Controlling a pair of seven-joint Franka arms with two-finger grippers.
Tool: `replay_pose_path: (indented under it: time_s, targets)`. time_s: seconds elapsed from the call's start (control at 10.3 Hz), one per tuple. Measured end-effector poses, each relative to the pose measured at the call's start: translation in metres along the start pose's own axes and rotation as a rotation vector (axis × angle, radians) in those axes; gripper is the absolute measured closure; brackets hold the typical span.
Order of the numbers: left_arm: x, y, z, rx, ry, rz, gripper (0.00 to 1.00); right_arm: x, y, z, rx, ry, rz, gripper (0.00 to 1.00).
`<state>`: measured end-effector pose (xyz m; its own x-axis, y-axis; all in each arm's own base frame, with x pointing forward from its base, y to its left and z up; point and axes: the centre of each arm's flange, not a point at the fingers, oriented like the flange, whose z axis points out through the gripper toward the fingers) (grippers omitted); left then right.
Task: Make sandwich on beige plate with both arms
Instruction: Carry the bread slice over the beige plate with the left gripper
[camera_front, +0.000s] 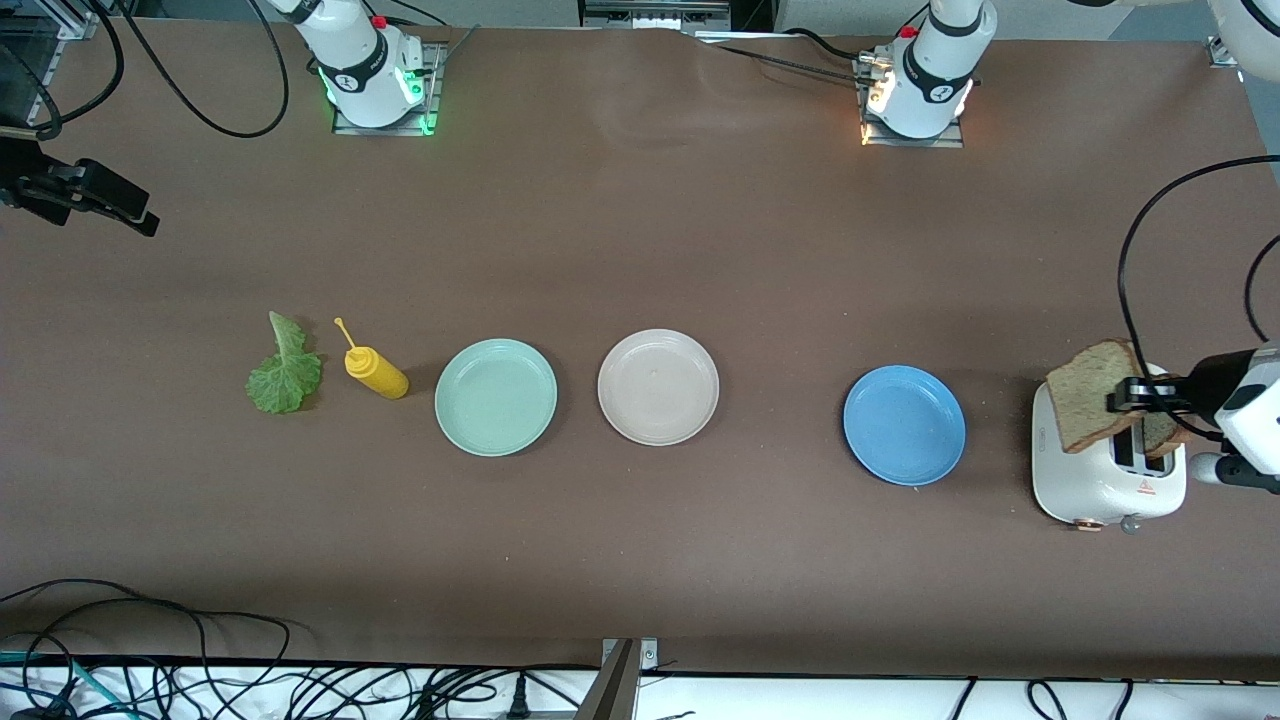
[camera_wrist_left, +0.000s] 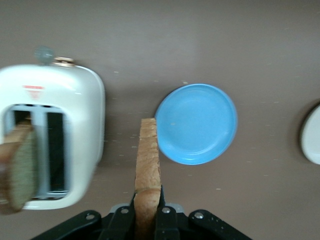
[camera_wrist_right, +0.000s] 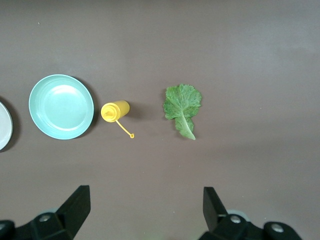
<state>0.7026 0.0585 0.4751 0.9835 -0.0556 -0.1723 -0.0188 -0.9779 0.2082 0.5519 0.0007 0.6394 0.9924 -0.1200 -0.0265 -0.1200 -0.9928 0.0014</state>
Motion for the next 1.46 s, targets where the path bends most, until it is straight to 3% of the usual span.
replay_pose_path:
  time_s: [0.39,0.58,0.97,1.16,1.46]
  targets:
    - [0.013,0.069,0.057,-0.180,-0.106,-0.069,0.90,0.000,0.000,0.000,0.000,0.000,0.000,0.00]
    - [0.021,0.096,0.084,-0.225,-0.142,-0.115,0.90,0.000,0.000,0.000,0.000,-0.001,0.000,0.00]
    - [0.045,0.145,0.149,-0.339,-0.044,-0.232,0.90,0.000,0.000,0.000,0.000,-0.001,-0.001,0.00]
    - [0.040,0.178,0.170,-0.415,0.024,-0.309,0.90,0.000,-0.001,0.000,0.000,-0.001,-0.001,0.00]
    - [0.018,0.216,0.181,-0.496,0.031,-0.406,0.90,0.000,0.000,0.000,0.000,-0.001,-0.001,0.00]
